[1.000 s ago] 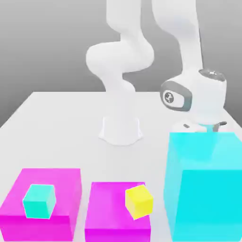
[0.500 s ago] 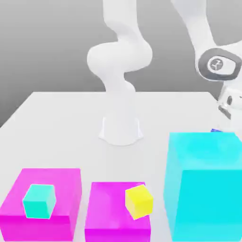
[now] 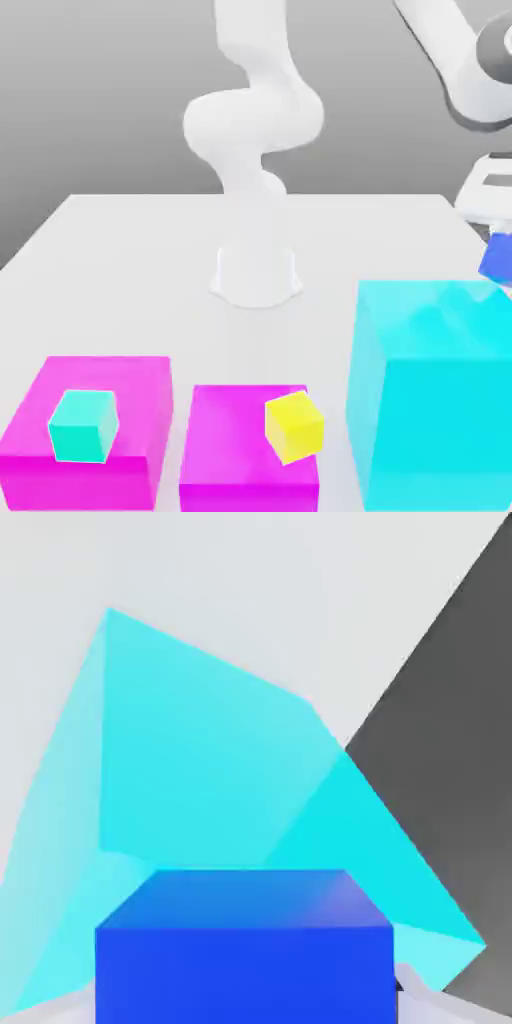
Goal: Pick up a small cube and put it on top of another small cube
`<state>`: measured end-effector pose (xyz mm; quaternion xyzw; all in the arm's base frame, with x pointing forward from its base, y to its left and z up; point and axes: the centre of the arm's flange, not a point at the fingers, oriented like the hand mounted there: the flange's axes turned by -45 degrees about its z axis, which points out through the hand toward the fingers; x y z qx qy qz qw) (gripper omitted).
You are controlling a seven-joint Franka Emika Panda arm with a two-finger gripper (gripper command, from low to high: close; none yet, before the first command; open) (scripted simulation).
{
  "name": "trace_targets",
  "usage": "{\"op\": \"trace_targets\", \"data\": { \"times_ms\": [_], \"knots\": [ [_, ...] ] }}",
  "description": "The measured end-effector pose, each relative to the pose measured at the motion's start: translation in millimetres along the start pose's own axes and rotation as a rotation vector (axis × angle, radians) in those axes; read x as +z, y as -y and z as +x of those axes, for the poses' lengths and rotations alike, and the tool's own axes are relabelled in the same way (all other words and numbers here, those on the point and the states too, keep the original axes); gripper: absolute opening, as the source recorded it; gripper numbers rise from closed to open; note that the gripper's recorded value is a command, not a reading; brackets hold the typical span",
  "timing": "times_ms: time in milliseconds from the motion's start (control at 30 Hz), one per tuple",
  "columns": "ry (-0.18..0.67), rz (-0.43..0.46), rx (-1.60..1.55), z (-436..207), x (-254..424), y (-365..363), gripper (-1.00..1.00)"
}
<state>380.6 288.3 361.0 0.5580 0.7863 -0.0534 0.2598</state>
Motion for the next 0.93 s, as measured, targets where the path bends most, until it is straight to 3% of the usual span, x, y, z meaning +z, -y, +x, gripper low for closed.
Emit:
{"op": "trace_targets", "data": {
  "times_ms": [300, 433, 533, 633, 667, 933],
  "knots": [
    [-0.229, 0.252, 0.437, -166.7, 97.4, -12.5, -1.0],
    [-0.323, 0.382, 0.597, -169.2, 133.2, 23.8, -1.0],
    [-0.371, 0.405, 0.763, -197.7, 160.7, 34.0, -1.0],
    [-0.38, 0.406, 0.786, -184.2, 193.9, 41.4, -1.0],
    [-0.378, 0.405, 0.787, -178.5, 204.9, 44.7, 1.0],
    [-0.38, 0.403, 0.786, -180.4, 199.1, 42.6, 1.0]
  ]
}}
